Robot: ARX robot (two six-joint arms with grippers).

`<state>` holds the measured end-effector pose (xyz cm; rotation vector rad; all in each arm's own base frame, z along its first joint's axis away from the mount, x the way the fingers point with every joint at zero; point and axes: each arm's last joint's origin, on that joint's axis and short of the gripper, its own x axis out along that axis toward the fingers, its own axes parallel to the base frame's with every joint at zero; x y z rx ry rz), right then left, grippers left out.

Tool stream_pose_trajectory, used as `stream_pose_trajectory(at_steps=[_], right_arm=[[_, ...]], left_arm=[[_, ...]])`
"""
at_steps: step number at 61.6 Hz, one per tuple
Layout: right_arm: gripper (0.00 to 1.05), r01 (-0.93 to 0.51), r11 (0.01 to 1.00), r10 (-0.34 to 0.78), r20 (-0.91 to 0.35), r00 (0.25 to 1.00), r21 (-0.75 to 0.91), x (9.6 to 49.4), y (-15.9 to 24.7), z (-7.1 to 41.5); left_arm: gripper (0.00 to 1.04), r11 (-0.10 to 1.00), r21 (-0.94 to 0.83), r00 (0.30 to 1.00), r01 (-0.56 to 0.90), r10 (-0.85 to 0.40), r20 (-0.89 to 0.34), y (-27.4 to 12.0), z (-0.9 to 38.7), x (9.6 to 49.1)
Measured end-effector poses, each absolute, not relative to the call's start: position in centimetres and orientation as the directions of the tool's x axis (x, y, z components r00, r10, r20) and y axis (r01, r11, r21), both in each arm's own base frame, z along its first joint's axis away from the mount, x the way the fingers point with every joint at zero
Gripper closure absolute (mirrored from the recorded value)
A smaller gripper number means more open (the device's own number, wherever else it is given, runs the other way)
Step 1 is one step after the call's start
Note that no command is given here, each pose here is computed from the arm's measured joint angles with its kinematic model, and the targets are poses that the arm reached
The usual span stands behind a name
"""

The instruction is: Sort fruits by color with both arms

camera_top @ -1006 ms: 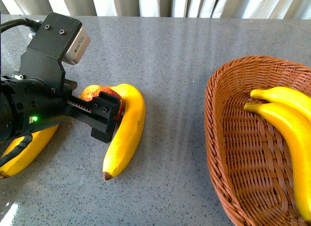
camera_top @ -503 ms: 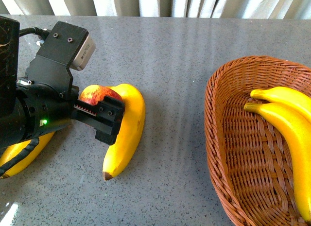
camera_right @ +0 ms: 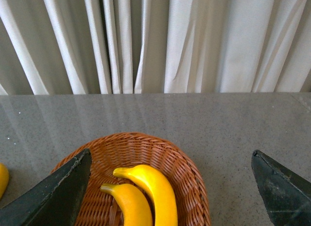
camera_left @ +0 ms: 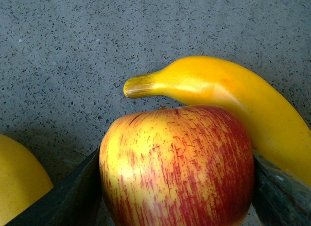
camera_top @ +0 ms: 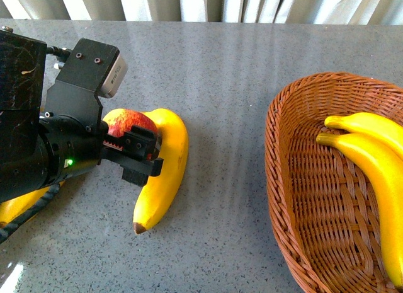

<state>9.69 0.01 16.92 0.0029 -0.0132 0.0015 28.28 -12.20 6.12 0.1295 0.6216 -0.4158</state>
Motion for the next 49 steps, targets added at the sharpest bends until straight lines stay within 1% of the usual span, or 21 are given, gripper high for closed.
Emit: stream_pose_trajectory(at_steps=[17,22,26,33,36,49], right_arm=[[0.09,-0.002,1.0,0.002,0.013,1.0,0.003,9.7,0.0,16.9],[0.09,-0.001,1.0,0.001,0.013,1.0,0.003,9.7,0.0,16.9],[0.09,-0.002,1.0,0.002,0.013,1.0,0.003,9.7,0.0,16.9],[0.09,-0.002,1.0,0.002,0.013,1.0,0.003,9.7,0.0,16.9],[0.09,-0.002,1.0,0.002,0.013,1.0,0.003,9.7,0.0,16.9],[0.09,-0.001,1.0,0.001,0.013,1.0,0.003,9.7,0.0,16.9]], left_arm=[[0.34,0.912,-0.042,0.747,0.407,-0.359,-0.559,-11.7,6.7,27.4],[0.34,0.919,-0.069,0.768,0.388,-0.364,-0.527,-10.8,7.8,27.0],[0.34,0.93,-0.093,0.799,0.357,-0.355,-0.486,-9.7,9.0,26.7],[0.34,0.951,-0.132,0.857,0.278,-0.308,-0.413,-7.2,11.0,26.1],[0.34,0.967,-0.146,0.888,0.209,-0.25,-0.385,-5.2,11.8,25.5],[0.34,0.983,-0.182,0.922,0.022,-0.091,-0.376,0.6,12.4,22.7]])
